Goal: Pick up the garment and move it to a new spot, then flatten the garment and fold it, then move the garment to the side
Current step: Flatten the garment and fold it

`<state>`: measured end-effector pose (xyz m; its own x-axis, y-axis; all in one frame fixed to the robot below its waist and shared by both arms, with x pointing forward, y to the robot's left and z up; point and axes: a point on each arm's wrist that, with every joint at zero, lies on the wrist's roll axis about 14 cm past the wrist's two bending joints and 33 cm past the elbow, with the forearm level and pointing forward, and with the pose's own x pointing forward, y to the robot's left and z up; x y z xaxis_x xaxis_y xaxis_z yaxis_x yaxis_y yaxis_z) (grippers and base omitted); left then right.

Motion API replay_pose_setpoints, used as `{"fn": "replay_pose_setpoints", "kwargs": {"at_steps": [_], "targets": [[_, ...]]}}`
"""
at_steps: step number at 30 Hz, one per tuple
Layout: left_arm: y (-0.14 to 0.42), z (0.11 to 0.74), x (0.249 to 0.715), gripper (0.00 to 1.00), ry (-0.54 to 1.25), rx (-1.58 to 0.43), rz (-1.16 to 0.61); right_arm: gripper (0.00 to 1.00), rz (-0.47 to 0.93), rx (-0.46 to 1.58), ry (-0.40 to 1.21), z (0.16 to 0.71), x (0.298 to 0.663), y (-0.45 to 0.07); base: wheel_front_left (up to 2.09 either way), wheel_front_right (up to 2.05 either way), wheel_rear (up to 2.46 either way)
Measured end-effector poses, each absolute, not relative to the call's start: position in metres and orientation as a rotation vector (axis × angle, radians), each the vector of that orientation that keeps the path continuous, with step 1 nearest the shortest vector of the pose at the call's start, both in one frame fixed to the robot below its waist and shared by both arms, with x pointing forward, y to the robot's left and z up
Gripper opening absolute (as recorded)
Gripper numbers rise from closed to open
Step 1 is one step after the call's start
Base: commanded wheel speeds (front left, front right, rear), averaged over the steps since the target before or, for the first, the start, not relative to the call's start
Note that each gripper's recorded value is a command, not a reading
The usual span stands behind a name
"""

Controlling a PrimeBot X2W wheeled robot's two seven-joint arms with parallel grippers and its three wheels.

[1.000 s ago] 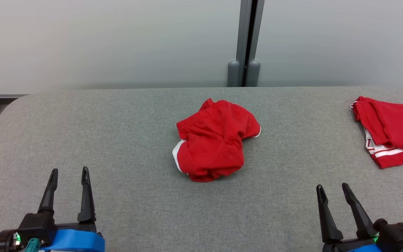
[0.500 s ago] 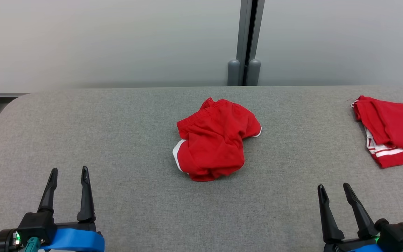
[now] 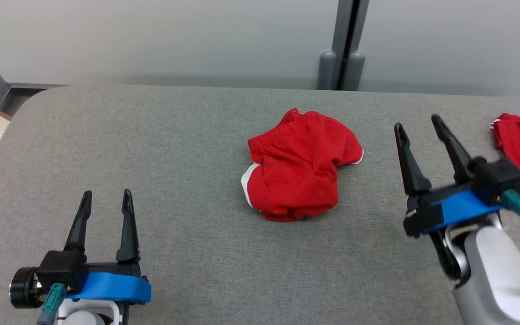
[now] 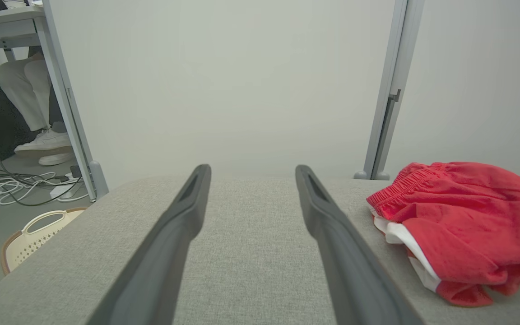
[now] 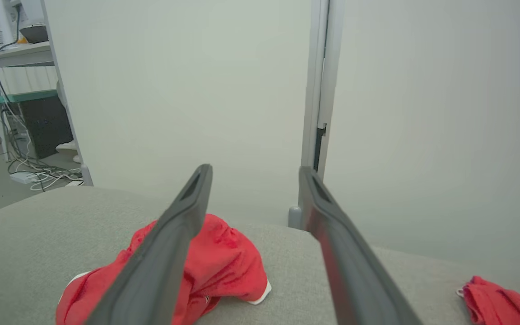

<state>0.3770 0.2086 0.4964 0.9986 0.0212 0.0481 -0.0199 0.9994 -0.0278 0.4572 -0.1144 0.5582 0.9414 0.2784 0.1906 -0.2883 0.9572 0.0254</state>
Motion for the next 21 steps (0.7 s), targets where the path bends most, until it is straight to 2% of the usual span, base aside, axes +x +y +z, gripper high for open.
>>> {"fn": "replay_pose_setpoints", "kwargs": {"at_steps": [8,14,21], "targets": [[0.227,0.490,0.382,1.00,-0.029,-0.029,0.084,1.00,0.382,-0.048,-0.173,0.574,0.537,-0.083,0.00,0.00,0.00],[0.243,0.482,0.384,1.00,-0.002,-0.026,0.135,1.00,0.405,-0.099,-0.003,0.520,0.578,-0.072,0.00,0.00,0.00],[0.259,0.471,0.378,1.00,0.036,-0.016,0.187,1.00,0.427,-0.139,0.268,0.426,0.580,-0.065,0.00,0.00,0.00]]}}
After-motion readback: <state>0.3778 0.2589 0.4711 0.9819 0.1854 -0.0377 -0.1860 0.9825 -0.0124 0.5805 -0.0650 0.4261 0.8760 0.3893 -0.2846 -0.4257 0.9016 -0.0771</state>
